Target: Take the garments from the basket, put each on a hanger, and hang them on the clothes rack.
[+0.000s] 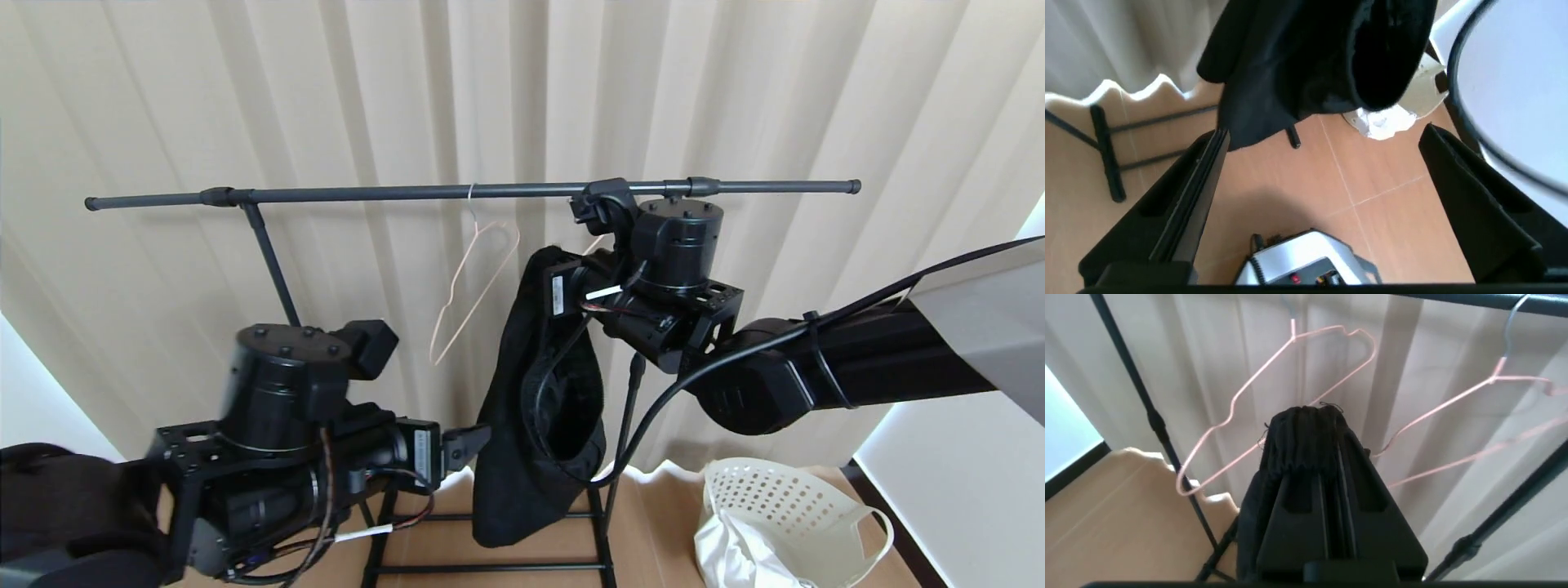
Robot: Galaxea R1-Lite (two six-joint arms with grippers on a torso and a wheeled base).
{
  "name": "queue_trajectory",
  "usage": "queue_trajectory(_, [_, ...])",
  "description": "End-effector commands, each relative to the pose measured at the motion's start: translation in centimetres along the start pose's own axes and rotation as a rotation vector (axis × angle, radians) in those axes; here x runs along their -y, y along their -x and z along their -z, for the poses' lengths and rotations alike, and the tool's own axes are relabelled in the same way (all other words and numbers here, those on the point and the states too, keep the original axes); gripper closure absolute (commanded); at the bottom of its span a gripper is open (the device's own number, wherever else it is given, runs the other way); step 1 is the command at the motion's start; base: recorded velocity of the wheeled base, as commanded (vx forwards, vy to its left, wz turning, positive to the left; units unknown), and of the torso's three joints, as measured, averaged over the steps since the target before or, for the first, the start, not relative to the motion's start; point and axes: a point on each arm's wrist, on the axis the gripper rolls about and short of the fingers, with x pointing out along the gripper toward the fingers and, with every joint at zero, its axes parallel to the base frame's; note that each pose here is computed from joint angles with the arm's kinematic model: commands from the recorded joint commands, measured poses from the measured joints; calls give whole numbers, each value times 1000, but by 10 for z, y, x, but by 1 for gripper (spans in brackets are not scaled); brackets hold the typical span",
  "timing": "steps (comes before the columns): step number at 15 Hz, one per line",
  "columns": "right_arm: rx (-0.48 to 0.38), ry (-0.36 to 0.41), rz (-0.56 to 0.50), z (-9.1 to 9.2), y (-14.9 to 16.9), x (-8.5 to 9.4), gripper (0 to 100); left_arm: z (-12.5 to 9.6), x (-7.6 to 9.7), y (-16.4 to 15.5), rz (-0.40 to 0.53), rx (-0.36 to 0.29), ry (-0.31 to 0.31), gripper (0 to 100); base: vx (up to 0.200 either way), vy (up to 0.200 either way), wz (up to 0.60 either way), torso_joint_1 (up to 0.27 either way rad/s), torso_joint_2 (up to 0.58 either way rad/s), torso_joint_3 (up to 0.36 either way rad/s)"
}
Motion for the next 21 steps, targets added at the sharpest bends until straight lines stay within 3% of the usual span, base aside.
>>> queue_trajectory(1, [-3, -3, -16, 4, -3, -9, 100, 10, 16, -35, -36, -53, 25, 0, 0, 0, 0, 0, 0, 0])
queue_trajectory(6, [36, -35, -6, -10, 12, -27, 100, 13, 25, -64, -167, -15, 100, 0, 0, 0, 0, 0, 0, 0])
queue_trajectory(8, [65, -61, -7, -23, 24, -37, 100, 18, 22, -71, -210, -21, 94, 0, 0, 0, 0, 0, 0, 0])
queue_trajectory(13, [96, -107, 1, -35, 39, -53, 100, 27, 25, -88, -269, -23, 76, 0, 0, 0, 0, 0, 0, 0])
queue_trajectory(16, [107, -118, 29, -39, 41, -51, 100, 39, 28, -87, -296, -44, 45, 0, 0, 0, 0, 0, 0, 0])
queue_trajectory(19, [128, -126, 95, -49, 46, -29, 100, 51, 22, -80, -327, -76, 23, 0, 0, 0, 0, 0, 0, 0])
queue_trajectory(20, [124, -124, 113, -52, 53, -19, 100, 51, 21, -77, -326, -76, 24, 100, 0, 0, 0, 0, 0, 0])
queue_trajectory(21, [106, -115, 129, -48, 58, -12, 100, 47, 20, -75, -325, -63, 31, 100, 0, 0, 0, 0, 0, 0])
